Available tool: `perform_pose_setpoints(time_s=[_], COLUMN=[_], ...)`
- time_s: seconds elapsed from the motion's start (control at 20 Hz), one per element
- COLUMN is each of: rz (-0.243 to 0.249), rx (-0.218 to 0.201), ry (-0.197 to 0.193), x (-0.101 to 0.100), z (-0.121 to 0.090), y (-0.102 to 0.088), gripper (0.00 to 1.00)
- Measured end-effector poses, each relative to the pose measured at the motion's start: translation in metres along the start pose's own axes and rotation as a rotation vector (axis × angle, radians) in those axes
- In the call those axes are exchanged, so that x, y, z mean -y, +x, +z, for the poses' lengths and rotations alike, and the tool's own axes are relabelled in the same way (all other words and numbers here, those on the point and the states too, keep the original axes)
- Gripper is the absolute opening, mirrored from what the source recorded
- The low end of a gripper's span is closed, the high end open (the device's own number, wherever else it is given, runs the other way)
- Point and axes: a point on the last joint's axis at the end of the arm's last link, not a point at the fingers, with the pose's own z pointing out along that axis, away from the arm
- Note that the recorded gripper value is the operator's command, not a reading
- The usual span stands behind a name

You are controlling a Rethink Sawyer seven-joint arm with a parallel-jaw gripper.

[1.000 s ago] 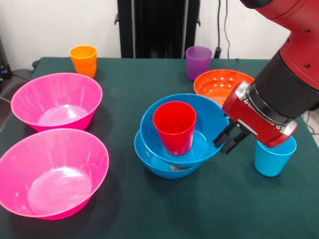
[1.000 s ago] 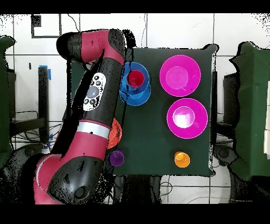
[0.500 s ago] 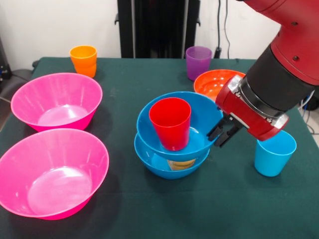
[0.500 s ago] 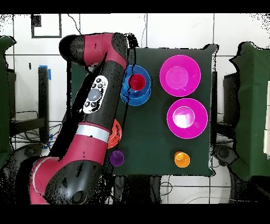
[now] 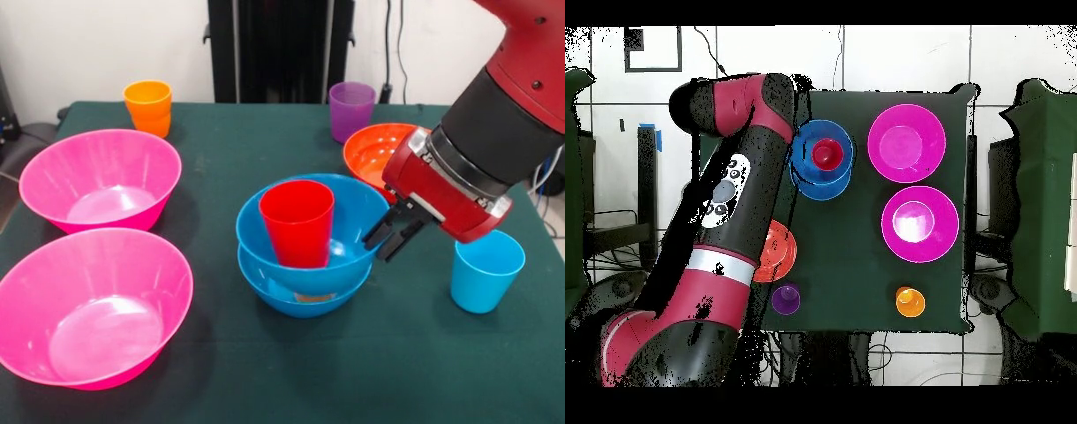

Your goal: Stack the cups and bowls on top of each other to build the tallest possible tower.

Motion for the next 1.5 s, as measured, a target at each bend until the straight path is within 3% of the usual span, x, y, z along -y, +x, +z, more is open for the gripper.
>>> perform_pose_setpoints(time_s=[0.3,0.65,1.05,1.5], rz=[-0.015,-0.032,-0.032,-0.028], rx=[0.045,0.053,0.021,-0.052], ry=[-0.004,0.004,0.026,0.096], x=[-0.001,-0.005,-0.002,0.01], z=[-0.004,-0.005,-0.004,-0.005], y=[0.003,0.009,0.013,0.021], gripper=[0.0,0.0,0.0,0.0])
